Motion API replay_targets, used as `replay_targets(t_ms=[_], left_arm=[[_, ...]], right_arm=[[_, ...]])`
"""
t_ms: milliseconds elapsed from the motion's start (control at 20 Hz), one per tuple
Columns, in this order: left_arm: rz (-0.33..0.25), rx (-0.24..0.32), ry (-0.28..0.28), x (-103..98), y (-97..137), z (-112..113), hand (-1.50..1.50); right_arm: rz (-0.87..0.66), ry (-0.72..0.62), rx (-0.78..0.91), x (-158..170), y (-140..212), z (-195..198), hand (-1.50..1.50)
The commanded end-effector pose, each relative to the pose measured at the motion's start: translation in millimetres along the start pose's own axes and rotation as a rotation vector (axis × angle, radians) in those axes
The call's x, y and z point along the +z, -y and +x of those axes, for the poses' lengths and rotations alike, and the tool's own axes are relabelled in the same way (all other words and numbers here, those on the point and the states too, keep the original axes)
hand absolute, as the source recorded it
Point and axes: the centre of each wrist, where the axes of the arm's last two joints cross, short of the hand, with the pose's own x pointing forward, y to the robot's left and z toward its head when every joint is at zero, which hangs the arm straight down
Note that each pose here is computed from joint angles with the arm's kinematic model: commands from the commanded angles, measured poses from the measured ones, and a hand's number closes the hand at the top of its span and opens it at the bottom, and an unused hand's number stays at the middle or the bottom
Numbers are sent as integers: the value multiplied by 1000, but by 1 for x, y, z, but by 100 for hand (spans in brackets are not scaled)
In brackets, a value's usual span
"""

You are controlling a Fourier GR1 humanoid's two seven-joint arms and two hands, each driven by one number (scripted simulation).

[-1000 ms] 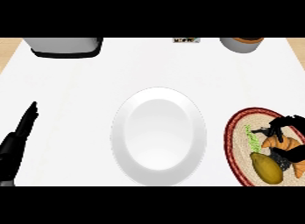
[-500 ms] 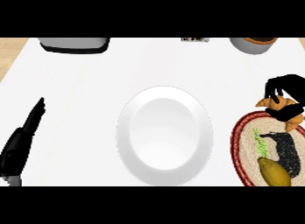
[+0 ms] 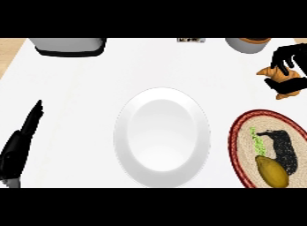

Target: Pick the croissant from the placemat and place it in the plate

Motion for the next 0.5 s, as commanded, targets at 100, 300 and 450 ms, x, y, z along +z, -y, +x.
replay_targets(t_ms=[100,300,450], left_arm=[[37,-13,-15,11,-6,1,0],[27,-2,-15,14,-13,-2,0],[28,4,-44,22,-7,-7,0]], right_arm=[[-67,256,-157,-3,17,7,150],[-12,352,-236,-23,31,45,150],[3,413,-266,-33,24,77,150]])
